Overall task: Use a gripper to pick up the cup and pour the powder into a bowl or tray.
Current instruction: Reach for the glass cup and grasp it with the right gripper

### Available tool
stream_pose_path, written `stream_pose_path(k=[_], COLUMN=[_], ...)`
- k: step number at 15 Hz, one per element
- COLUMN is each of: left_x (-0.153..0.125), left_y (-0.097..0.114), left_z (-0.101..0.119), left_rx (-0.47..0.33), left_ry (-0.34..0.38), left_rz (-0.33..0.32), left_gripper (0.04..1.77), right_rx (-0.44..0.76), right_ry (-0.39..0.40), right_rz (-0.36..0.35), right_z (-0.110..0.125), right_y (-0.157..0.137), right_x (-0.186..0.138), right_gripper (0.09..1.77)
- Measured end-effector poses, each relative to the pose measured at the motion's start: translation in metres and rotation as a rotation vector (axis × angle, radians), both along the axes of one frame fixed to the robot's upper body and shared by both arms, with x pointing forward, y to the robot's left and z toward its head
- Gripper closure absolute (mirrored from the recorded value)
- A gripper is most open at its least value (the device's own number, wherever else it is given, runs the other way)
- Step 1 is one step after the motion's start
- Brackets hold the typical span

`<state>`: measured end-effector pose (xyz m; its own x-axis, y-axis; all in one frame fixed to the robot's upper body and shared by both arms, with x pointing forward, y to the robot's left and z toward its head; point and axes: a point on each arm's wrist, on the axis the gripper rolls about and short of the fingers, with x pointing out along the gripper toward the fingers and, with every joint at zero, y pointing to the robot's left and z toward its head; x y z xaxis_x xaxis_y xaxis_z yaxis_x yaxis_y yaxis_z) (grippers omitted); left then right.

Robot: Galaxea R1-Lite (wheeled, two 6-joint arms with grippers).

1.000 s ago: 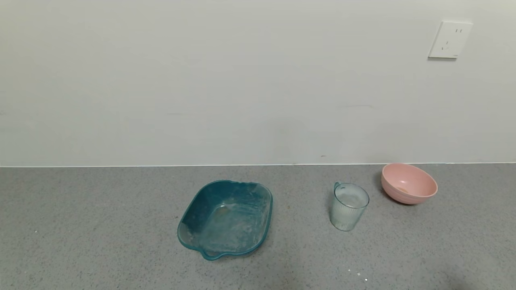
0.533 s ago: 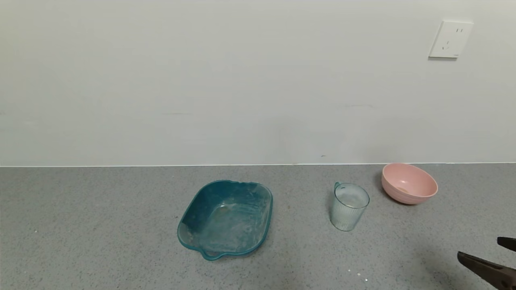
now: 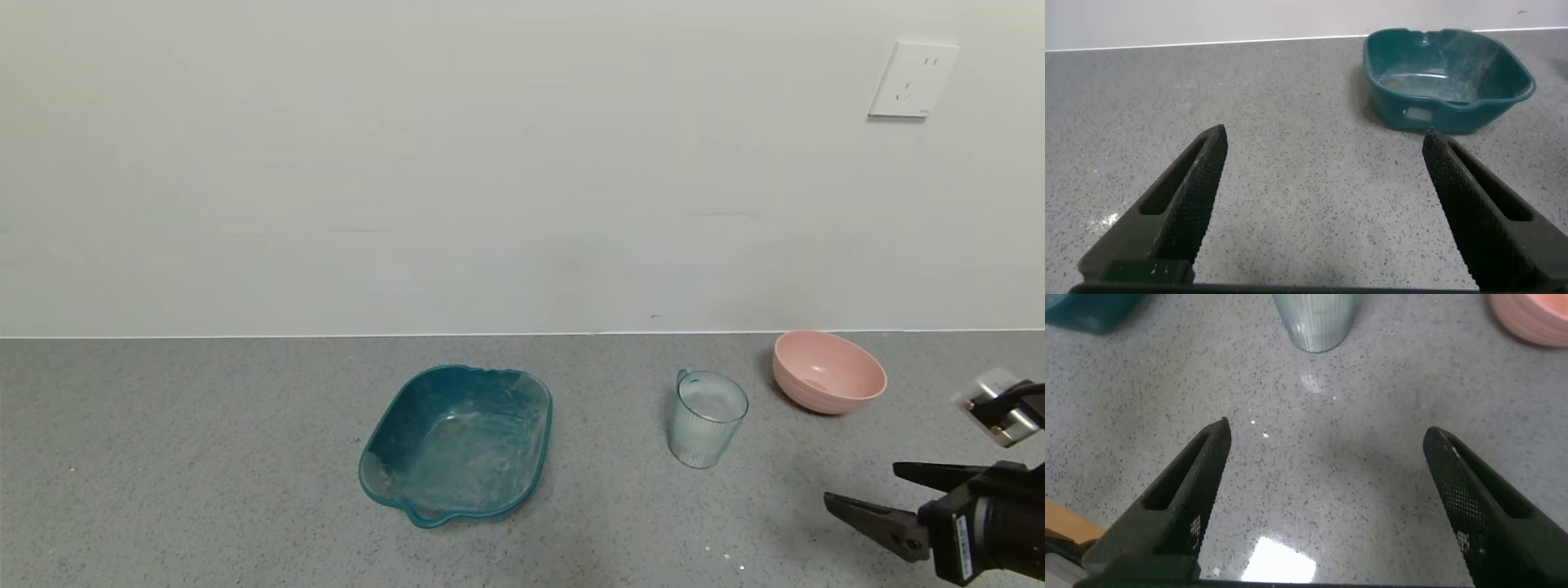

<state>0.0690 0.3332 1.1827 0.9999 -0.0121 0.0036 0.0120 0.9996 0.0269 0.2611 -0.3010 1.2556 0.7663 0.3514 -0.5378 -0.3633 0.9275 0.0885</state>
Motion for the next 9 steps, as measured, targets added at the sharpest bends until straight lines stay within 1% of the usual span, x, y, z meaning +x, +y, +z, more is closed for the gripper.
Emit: stream_pose_path(k=[3, 8, 9], left_x=[0.000, 0.000, 0.000], left_y=[0.000, 0.000, 0.000], left_z=[0.000, 0.000, 0.000], left_rx=[0.000, 0.000, 0.000], left_ry=[0.000, 0.000, 0.000], left_rz=[0.000, 0.000, 0.000], left_gripper=[0.09, 0.09, 0.09], right_rx=[-0.004, 0.015, 0.017], right_ry=[0.017, -0.039, -0.040], right_rz=[0.030, 0.060, 0.066], right_z=[-0.014, -0.037, -0.043], right_y=[0.010, 0.025, 0.028], right_x=[0.021, 0.063, 0.070], right_gripper=[0.15, 0.15, 0.15])
